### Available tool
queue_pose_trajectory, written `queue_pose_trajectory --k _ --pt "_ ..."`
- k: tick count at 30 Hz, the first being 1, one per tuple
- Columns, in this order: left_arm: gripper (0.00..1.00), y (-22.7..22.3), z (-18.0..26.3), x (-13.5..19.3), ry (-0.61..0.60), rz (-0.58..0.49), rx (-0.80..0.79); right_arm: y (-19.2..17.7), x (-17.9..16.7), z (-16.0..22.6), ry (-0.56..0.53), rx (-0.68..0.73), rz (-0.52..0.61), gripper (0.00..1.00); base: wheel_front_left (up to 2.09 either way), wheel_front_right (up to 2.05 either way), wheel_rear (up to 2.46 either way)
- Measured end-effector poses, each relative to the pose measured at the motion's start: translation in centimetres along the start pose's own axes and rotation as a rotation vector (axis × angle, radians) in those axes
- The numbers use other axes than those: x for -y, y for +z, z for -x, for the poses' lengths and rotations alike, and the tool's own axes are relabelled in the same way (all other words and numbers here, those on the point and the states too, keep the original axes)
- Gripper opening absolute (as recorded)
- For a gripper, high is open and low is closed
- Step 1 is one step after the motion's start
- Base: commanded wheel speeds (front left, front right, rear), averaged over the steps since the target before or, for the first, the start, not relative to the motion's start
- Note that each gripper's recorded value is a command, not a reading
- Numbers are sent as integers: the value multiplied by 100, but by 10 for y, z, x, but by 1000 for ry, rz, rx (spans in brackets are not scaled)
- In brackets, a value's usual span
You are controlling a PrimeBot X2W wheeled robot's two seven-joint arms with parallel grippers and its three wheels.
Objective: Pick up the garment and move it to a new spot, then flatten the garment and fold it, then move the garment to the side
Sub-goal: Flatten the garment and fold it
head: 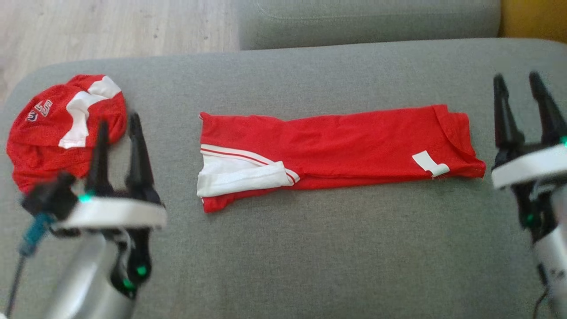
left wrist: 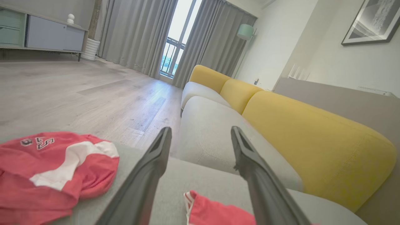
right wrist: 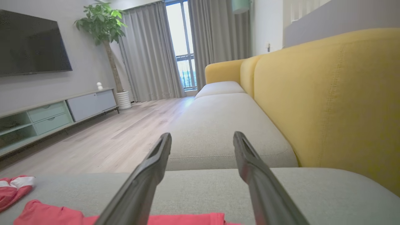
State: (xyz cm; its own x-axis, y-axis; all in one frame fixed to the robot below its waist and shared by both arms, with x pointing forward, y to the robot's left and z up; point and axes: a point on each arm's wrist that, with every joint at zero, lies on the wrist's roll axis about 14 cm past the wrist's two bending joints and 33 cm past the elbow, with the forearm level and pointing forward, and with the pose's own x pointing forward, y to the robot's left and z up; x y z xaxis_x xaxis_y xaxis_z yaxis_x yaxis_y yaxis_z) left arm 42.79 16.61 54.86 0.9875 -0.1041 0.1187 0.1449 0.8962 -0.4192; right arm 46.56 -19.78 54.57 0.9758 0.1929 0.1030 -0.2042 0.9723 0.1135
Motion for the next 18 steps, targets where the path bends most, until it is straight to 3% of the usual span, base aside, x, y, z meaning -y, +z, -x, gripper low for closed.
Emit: queue_pose_trajectory --k 4,7,18 --pt "100 -14 19 -2 11 -56 -10 -29 -10 23 -43 -39 -50 100 0 0 0" --pt "100 -25 28 -5 45 -32 -15 -46 -14 38 -76 -70 -86 100 0 0 0" --pt "100 -44 40 -8 45 -81 -40 -53 -22 35 -69 -80 -54 100 0 0 0"
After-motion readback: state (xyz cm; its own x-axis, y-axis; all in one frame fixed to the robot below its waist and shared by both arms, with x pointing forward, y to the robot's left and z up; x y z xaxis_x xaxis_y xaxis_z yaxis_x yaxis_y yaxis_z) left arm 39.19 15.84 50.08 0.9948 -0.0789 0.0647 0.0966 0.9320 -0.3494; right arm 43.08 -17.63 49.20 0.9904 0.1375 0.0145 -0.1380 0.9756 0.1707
